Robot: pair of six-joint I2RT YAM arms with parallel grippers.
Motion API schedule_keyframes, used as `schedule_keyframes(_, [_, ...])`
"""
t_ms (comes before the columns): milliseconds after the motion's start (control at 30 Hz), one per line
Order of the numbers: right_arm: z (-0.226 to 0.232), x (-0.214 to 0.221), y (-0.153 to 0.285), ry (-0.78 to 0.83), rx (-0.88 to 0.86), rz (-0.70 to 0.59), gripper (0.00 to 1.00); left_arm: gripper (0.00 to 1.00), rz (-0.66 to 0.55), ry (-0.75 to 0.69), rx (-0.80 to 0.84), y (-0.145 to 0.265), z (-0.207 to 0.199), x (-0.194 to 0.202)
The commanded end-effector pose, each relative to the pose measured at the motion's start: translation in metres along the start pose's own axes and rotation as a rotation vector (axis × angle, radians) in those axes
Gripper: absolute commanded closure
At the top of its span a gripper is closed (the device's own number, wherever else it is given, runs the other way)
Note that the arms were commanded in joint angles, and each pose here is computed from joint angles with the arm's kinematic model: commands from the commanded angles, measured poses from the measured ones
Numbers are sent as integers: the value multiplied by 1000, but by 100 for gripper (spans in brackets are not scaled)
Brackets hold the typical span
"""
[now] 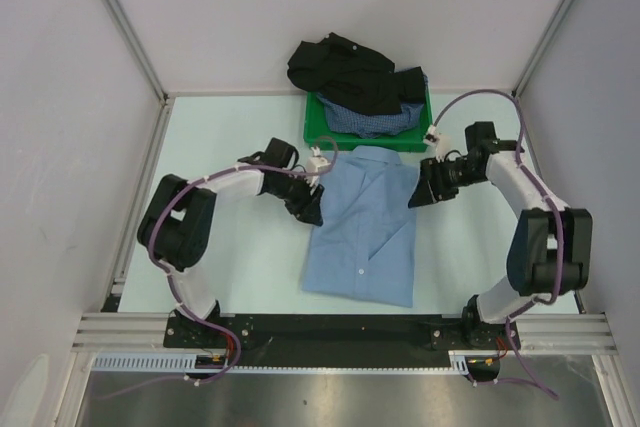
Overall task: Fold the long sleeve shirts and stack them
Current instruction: Fold the shirt
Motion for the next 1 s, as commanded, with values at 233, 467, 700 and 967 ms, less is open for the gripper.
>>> schedule_keyframes(233, [154,25,-48,-31,-489,7,55,39,-280,201,442,69,-128,-17])
schedule_keyframes(467, [138,57,-106,-148,-457,40,56,35,-206,296,507,33,-176,39])
schedule_keyframes(700, [78,81,-143,-352,-327,90,60,36,-52,562,379,-27,-110,68])
schedule_keyframes(967, [57,89,-136,-365,-264,112,61,35,-101,440,475,-4,-117,66])
Point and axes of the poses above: each gripper's point midway between its finger pads, its own y axis back along the fingers, its own z axis along the line the jaws close on, x = y × z, the point moved 2 cm from there along y, back along the fingers
